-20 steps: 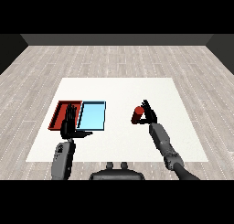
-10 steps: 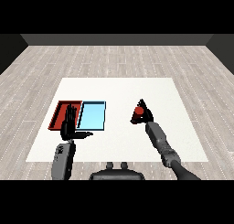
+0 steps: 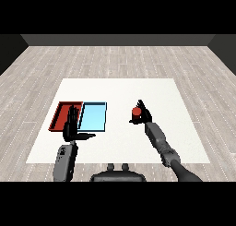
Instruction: Pick the red can and put it in the red box
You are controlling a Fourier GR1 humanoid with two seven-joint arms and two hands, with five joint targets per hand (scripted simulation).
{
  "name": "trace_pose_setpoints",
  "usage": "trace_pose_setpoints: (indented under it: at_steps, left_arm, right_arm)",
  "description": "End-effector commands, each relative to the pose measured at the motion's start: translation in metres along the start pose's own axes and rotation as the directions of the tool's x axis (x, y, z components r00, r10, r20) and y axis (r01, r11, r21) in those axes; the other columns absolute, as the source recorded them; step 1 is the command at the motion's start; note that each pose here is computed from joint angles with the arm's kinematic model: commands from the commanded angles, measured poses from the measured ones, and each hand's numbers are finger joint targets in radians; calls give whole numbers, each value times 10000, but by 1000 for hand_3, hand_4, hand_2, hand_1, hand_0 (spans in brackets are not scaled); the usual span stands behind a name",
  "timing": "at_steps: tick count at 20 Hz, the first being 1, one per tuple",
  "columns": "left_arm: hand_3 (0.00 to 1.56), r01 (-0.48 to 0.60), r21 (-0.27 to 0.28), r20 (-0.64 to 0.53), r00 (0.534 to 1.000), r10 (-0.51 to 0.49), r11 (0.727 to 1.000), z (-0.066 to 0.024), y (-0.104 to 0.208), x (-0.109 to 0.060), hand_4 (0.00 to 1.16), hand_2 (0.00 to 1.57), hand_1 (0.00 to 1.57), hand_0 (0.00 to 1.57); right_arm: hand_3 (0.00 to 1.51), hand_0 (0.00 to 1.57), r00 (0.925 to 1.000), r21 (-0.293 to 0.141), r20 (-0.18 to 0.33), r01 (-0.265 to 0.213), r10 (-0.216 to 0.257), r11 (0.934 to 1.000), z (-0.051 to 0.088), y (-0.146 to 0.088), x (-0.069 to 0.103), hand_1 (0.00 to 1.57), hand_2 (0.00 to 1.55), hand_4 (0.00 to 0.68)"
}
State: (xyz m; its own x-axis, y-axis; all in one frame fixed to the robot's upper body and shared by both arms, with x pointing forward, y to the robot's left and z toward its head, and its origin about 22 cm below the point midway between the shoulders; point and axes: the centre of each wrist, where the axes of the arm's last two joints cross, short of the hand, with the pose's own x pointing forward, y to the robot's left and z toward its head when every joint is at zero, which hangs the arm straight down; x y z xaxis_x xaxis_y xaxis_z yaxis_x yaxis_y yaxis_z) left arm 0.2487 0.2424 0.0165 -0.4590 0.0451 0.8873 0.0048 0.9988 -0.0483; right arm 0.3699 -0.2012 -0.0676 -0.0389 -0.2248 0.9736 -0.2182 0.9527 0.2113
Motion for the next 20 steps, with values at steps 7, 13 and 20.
trace_pose_setpoints:
  at_steps: [7,13,20]
  left_arm:
    - [0,80,93,32,10000,-81,9999,145,116,-1,0,0,0,0]
    - [0,120,17,86,9999,-121,9999,38,-82,22,0,0,0,0]
    - [0,-100,-128,-27,9999,100,9999,-115,-51,39,0,0,0,0]
  right_arm:
    - [1436,1482,9887,-1820,-589,-1466,1381,9723,-95,56,40,1482,1471,566]
    - [1400,1467,9843,-1842,-642,-1735,1643,9675,-142,22,113,1467,1450,595]
    - [1373,1438,9703,-1107,-104,-2411,2415,9642,-207,9,212,1438,1434,599]
